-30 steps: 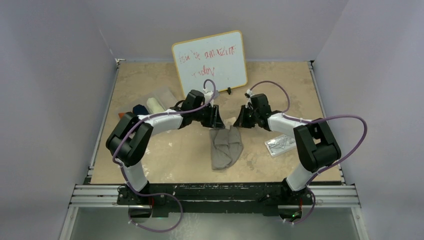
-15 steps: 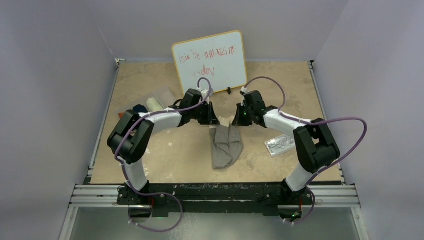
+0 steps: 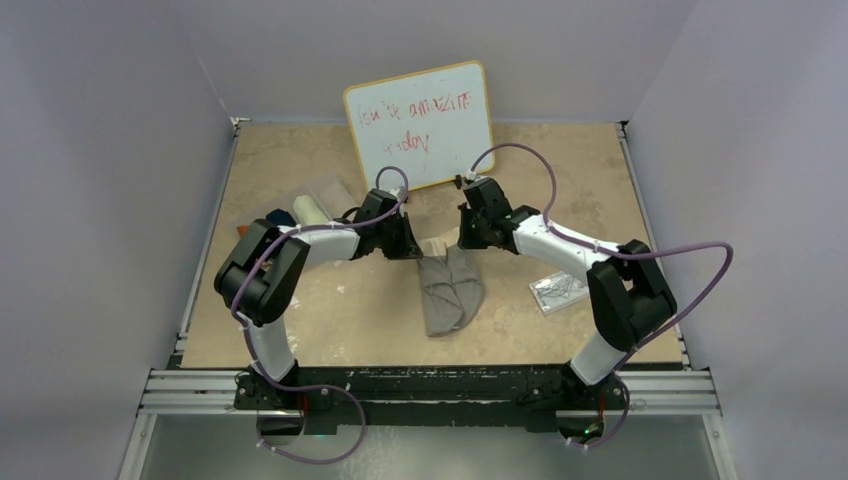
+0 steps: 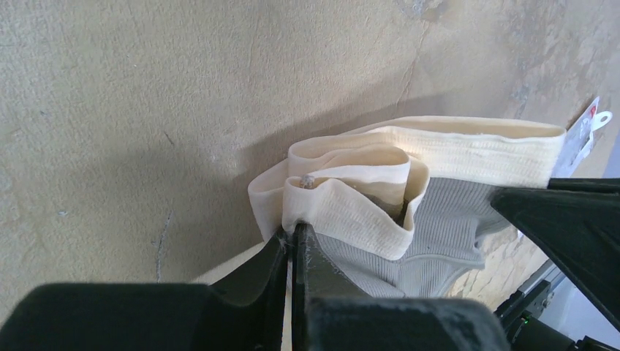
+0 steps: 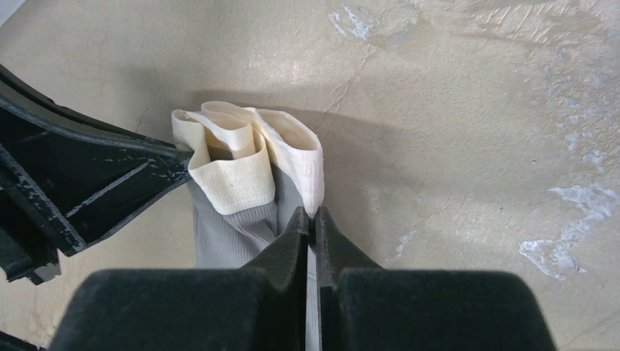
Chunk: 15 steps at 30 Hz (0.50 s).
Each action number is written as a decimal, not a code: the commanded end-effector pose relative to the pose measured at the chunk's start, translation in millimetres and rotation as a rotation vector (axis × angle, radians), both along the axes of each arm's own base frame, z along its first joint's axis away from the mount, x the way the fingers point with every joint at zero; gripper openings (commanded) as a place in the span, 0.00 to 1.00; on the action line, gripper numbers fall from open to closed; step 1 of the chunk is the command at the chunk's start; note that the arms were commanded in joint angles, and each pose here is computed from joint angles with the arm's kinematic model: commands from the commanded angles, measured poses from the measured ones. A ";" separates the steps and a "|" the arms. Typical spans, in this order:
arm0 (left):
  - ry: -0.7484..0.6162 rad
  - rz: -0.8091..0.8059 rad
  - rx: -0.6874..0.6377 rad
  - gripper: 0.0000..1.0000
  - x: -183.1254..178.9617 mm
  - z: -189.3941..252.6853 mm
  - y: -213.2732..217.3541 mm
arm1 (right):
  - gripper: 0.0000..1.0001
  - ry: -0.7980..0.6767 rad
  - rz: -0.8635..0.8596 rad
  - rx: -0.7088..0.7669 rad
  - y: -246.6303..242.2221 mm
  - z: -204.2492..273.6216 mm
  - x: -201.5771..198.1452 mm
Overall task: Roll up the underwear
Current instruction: Fold the underwear at the center of the board.
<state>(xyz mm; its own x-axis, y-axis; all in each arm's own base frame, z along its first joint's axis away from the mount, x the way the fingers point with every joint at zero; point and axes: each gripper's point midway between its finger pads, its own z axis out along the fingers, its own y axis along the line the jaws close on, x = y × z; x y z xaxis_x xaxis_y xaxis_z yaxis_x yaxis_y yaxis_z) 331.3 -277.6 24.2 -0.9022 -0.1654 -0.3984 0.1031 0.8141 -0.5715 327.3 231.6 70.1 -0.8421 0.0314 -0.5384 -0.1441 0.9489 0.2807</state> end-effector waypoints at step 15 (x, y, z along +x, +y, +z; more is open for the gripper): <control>-0.015 0.049 0.007 0.00 10.9 3.3 3.8 | 0.02 -0.049 0.119 -0.072 72.2 28.2 -7.5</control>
